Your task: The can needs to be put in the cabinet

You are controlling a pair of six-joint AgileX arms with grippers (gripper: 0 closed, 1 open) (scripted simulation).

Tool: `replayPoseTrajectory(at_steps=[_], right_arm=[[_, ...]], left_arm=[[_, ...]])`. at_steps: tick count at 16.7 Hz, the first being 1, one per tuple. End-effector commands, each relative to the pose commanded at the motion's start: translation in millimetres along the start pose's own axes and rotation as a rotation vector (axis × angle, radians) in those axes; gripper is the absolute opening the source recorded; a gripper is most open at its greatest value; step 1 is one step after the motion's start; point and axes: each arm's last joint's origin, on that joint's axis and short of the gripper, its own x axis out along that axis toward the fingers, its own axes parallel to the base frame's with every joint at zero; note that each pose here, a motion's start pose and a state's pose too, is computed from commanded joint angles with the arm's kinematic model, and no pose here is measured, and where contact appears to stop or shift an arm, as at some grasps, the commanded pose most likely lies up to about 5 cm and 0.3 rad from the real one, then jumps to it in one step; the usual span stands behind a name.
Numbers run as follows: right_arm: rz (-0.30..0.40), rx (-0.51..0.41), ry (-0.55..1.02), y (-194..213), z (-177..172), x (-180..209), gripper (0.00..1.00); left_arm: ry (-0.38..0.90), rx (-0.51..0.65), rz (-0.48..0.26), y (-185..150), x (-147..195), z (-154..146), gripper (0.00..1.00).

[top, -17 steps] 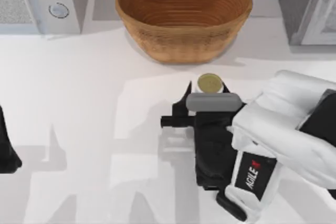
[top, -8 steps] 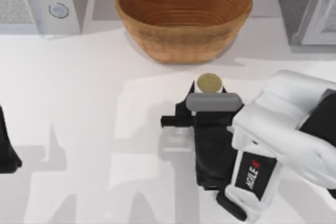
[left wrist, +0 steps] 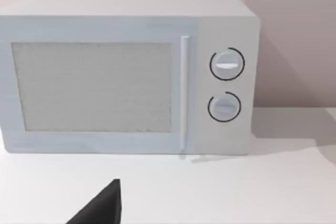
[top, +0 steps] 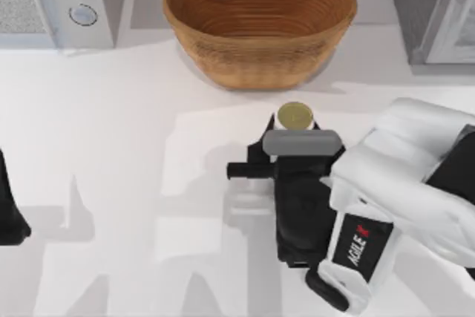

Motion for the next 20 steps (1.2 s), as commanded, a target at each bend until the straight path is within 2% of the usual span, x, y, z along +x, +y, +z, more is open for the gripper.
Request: replayPoseTrajectory(at_steps=[4,13,20], right_arm=[[0.000,0.008,-0.001,5,33,5,0.00],[-0.002,0.005,-0.002,1,138,2,0.00],[-0.003,0.004,-0.003,0,147,1,0.00]], left_arm=[[0.000,0.000,0.000,0,0,0,1.00],[0.000,0.000,0.000,0,0,0,1.00],[0.000,0.000,0.000,0,0,0,1.00]])
